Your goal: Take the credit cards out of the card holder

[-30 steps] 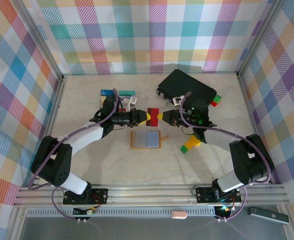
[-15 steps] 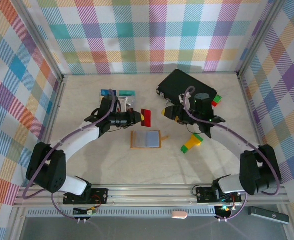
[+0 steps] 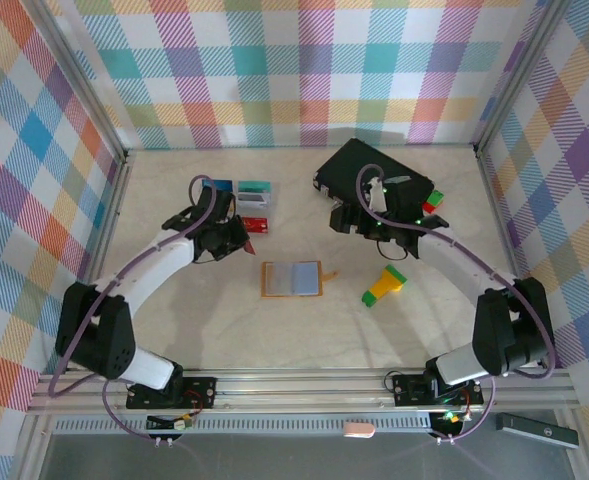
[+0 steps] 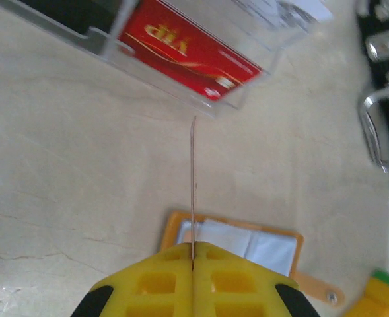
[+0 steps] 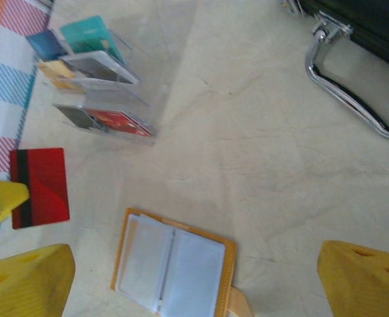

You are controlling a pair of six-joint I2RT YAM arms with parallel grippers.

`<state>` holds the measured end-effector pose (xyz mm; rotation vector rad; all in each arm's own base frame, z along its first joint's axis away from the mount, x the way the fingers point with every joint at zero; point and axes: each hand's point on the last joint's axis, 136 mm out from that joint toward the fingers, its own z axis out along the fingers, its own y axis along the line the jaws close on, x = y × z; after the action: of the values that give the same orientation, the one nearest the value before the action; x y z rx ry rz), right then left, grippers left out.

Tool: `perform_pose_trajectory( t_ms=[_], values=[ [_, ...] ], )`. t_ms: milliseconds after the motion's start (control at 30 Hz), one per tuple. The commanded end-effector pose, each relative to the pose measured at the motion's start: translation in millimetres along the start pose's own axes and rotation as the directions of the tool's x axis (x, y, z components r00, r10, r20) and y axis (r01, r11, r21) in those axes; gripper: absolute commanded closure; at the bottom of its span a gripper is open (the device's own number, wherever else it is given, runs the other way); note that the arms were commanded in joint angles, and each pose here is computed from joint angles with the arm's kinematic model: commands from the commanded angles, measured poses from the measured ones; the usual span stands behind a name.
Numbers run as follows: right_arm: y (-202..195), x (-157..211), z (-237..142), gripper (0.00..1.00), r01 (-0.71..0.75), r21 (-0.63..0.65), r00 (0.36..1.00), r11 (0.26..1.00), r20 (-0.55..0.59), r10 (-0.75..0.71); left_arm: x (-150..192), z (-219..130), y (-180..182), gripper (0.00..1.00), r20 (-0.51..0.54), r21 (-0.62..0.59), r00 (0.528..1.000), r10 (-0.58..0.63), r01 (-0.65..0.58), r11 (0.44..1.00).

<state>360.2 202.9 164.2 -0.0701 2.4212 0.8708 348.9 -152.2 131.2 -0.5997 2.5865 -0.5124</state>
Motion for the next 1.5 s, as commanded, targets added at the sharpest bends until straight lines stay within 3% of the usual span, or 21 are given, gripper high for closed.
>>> perform_pose_trajectory(
  t_ms=[0,233,400,767,800,1100,1467],
  values=[
    [-6.2,1.8,4.3,0.06,0.009,0.024,0.999,1.000,-0.042,-0.008,-8.8,2.1,8.2,1.00,0.057,-0.153,0.990,-0.126,0.133,0.979],
    [-5.8,8.4,1.7,0.05,0.048,0.013,0.997,0.999,-0.066,-0.047,-25.5,13.2,-4.0,1.00,0.189,-0.188,0.933,-0.308,0.342,0.921],
    [-9.6,11.0,-8.8,0.03,0.094,0.049,0.995,0.994,-0.052,-0.091,-32.6,22.6,-8.4,1.00,0.270,-0.151,0.855,-0.442,0.491,0.858],
    [-15.0,13.0,-16.1,0.00,0.113,0.086,0.993,0.990,-0.040,-0.110,-37.5,34.1,-15.1,1.00,0.342,-0.072,0.695,-0.633,0.691,0.719],
    [-14.6,12.6,-16.7,0.00,0.114,0.086,0.993,0.990,-0.036,-0.112,-37.7,34.1,-14.8,1.00,0.347,-0.057,0.664,-0.663,0.720,0.691],
    [-17.3,11.7,-22.0,0.00,0.118,0.108,0.993,0.987,-0.018,-0.117,-36.6,49.1,-23.3,1.00,0.318,-0.033,0.610,-0.725,0.772,0.635],
    [-21.1,12.3,-23.9,0.00,0.116,0.128,0.993,0.985,-0.014,-0.115,-47.3,63.2,-25.6,1.00,0.351,-0.006,0.568,-0.744,0.796,0.605]
  ],
)
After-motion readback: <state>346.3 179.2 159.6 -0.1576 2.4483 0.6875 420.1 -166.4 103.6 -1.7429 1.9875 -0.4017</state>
